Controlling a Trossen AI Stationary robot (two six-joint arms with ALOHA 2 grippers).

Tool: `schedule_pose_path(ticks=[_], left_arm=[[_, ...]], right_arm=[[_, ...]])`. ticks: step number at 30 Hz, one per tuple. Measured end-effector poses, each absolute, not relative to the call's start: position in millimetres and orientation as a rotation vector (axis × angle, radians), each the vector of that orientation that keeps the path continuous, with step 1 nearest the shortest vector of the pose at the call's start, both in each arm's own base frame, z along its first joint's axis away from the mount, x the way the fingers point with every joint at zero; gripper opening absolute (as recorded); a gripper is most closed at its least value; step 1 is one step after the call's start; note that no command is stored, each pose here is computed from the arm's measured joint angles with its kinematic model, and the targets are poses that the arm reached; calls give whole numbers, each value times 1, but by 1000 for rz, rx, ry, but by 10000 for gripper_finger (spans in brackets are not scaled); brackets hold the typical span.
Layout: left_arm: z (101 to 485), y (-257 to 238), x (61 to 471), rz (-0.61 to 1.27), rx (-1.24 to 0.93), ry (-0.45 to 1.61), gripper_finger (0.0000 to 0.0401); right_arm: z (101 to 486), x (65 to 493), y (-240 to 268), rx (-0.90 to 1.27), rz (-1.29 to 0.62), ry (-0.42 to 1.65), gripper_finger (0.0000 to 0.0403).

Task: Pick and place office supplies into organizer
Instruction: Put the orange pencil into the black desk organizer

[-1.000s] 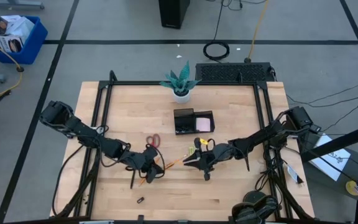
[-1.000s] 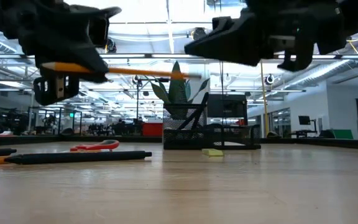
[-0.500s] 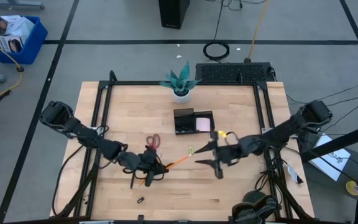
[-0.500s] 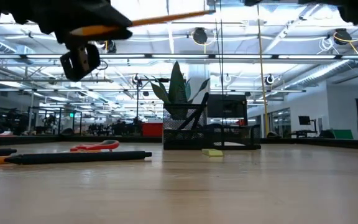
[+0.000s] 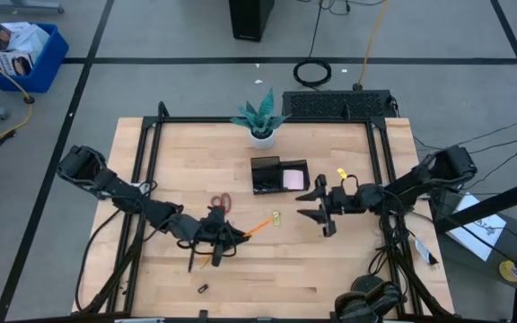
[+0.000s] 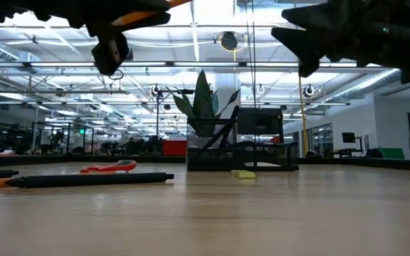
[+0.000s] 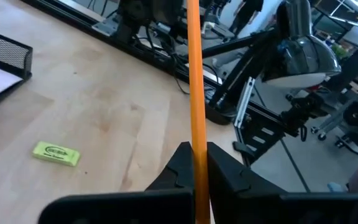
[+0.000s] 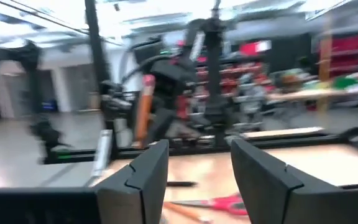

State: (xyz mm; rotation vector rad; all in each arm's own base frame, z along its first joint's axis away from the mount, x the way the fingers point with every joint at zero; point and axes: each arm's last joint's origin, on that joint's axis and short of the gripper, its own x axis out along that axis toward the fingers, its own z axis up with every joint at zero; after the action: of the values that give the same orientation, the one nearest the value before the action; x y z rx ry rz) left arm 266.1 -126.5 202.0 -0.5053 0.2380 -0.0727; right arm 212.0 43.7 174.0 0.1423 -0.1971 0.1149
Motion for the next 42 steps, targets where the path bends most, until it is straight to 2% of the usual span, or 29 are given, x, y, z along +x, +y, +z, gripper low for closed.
schedule_pose_path(ticks=[6, 15, 22, 25, 29, 33, 39, 42], left_arm=[[202, -121, 268, -54, -509, 229, 41], [203, -122, 268, -55, -499, 225, 9], [202, -122, 268, -53, -498, 229, 39], [202, -122, 268, -54, -498, 229, 38], [202, -122, 268, -54, -497, 229, 18], [202, -122, 268, -54, -496, 229, 11], [202, -122, 268, -53, -496, 228, 44], [202, -122, 268, -45, -495, 226, 46]], right_arm=[[181, 237, 49, 196, 208, -228, 185], [186, 283, 62, 224, 293, -231, 194], [190, 304, 68, 230, 331, -256, 192], [191, 304, 69, 228, 351, -257, 188], [192, 303, 68, 229, 351, -275, 167], [192, 304, 68, 228, 350, -275, 129], [192, 304, 68, 207, 347, -274, 54], [192, 304, 68, 188, 345, -277, 17]])
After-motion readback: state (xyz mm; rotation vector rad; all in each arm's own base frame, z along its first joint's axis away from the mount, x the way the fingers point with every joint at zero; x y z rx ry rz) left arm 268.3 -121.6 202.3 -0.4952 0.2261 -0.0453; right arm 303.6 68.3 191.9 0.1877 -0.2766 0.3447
